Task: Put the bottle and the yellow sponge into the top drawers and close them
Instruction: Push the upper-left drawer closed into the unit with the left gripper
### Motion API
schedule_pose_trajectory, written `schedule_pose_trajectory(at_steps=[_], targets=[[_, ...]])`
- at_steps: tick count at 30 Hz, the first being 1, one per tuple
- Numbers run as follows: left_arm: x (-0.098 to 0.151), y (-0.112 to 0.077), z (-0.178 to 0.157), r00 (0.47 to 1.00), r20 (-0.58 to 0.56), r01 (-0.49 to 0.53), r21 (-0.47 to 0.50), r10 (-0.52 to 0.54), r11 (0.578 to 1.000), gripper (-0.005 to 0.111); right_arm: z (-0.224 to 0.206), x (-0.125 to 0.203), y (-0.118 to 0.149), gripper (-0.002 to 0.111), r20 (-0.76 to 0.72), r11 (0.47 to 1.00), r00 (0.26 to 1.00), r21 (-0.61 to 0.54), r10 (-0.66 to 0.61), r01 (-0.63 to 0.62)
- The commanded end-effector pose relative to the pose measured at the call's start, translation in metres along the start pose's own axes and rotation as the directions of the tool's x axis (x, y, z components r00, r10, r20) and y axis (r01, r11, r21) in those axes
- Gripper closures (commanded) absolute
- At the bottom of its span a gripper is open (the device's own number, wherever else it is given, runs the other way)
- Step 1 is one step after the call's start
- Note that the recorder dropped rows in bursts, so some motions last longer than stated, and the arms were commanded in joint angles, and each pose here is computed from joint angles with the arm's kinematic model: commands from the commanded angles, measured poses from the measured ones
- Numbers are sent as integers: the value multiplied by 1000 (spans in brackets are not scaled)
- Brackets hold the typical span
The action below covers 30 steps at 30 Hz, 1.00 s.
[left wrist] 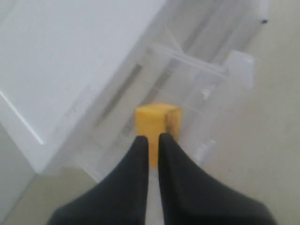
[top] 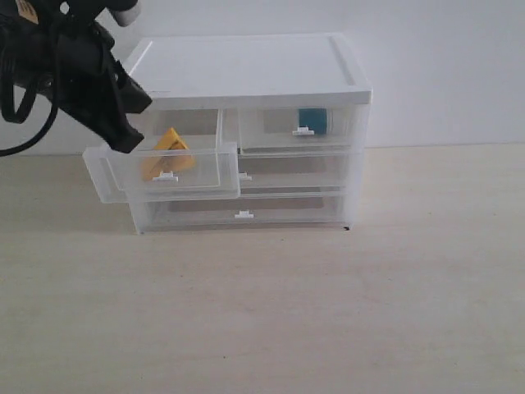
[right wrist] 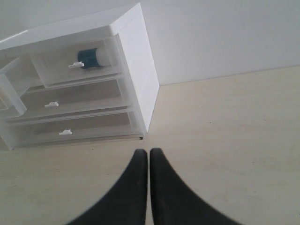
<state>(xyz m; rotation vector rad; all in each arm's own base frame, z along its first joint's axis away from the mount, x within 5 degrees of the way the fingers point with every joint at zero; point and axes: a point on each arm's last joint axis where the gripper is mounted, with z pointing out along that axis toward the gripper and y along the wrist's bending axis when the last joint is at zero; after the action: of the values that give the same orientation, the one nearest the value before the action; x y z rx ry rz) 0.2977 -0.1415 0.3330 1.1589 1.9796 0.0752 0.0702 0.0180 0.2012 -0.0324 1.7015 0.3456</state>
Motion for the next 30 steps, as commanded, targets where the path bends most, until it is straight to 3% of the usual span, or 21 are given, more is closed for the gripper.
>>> schedule_pose_trajectory(at_steps=[1, 6, 13, 18, 30], targets=[[13, -12, -3, 989, -146, 50, 128, -31, 991, 102, 0, 1, -1, 108, 10, 1000, 1000, 6, 3, -3], [21, -25, -1, 972, -231, 90, 248, -32, 965, 102, 0, 1, -1, 108, 10, 1000, 1000, 6, 3, -3], [30, -33, 29, 964, -264, 110, 296, -29, 949, 102, 0, 1, -1, 108, 10, 1000, 1000, 6, 3, -3], [32, -33, 61, 966, -245, 143, 253, -80, 957, 102, 0, 1, -1, 108, 10, 1000, 1000, 6, 3, -3], [17, -16, 68, 989, -55, 141, 83, -136, 987, 102, 0, 1, -1, 108, 10, 1000, 1000, 6, 3, -3]])
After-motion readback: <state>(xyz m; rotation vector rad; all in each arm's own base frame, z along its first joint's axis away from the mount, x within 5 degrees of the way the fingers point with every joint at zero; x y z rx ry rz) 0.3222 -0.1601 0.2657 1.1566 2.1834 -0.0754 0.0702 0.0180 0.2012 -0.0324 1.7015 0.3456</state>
